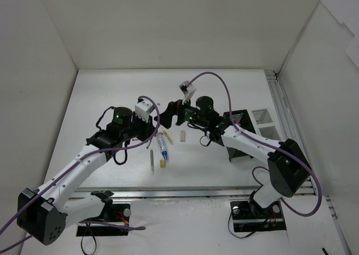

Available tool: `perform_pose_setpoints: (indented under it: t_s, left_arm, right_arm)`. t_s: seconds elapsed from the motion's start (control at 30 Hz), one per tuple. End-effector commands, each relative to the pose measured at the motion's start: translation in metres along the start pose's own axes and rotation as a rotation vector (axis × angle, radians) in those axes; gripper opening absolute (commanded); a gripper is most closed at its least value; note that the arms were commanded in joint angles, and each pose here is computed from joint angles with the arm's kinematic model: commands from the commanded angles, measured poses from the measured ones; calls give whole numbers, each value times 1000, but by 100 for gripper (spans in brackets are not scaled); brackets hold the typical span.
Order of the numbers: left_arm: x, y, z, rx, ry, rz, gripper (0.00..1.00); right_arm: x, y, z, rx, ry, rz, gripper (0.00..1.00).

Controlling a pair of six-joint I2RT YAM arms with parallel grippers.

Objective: Sort the stationery into containers
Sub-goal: Place the pen in the storage box.

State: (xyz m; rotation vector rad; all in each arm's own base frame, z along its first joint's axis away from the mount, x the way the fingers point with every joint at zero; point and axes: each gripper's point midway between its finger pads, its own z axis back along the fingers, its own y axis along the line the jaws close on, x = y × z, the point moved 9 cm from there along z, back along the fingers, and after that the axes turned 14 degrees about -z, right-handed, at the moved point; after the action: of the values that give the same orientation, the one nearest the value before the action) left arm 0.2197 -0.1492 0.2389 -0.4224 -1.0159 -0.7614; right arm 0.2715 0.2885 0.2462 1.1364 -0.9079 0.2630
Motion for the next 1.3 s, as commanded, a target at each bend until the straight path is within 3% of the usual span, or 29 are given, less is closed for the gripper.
perform_pose_setpoints:
  t_s: [0.0, 0.17, 0.2, 0.27, 0.3, 0.37, 0.4, 0.43, 0.47, 0.6, 0.63, 0.7, 0.73, 0.8, 1.0, 1.1, 1.27]
  left_arm:
    - [36, -1, 4, -6, -143, -70, 0]
    - [42, 2, -2, 17, -131, -62, 0]
    - [42, 3, -3, 23, -130, -58, 0]
    - [46, 8, -7, 76, -123, -31, 0]
    - [46, 10, -8, 93, -118, -24, 0]
    - [49, 10, -12, 111, -127, -20, 0]
    - [50, 11, -13, 113, -130, -19, 0]
    - [52, 11, -15, 115, -137, -20, 0]
    - [54, 9, -16, 107, -137, -27, 0]
    - [56, 7, -19, 92, -137, -46, 0]
    - [57, 7, -18, 88, -137, -53, 6]
    - [58, 6, -13, 84, -148, -60, 27]
    - [56, 5, -11, 82, -146, -62, 65]
    - [58, 2, 1, 86, -175, -70, 99]
    - [47, -3, 34, 146, -221, -52, 100]
    - [27, 3, 38, 249, -195, -6, 100]
    - [7, 19, 34, 338, -103, 128, 100]
  right_arm:
    - [12, 5, -7, -10, -115, -70, 93]
    - [0, 14, -22, 37, -54, -95, 77]
    - [-1, 15, -24, 44, -46, -97, 66]
    - [-5, 17, -25, 54, -29, -113, 57]
    - [-6, 18, -26, 58, -26, -117, 46]
    - [-5, 19, -26, 58, -30, -119, 35]
    - [-5, 18, -25, 53, -32, -121, 22]
    - [-5, 20, -24, 54, -35, -114, 17]
    - [-4, 20, -24, 49, -44, -112, 0]
    - [8, 21, -14, 16, -113, -86, 0]
    - [12, 16, -10, -13, -141, -65, 0]
    - [26, 19, 2, -24, -199, -41, 0]
    - [33, 8, 9, -73, -243, -33, 0]
    - [52, 7, 28, -108, -325, -4, 0]
    - [99, -14, 114, -423, -584, 147, 0]
    - [116, -25, 164, -713, -686, 246, 0]
    - [112, -31, 217, -963, -719, 281, 0]
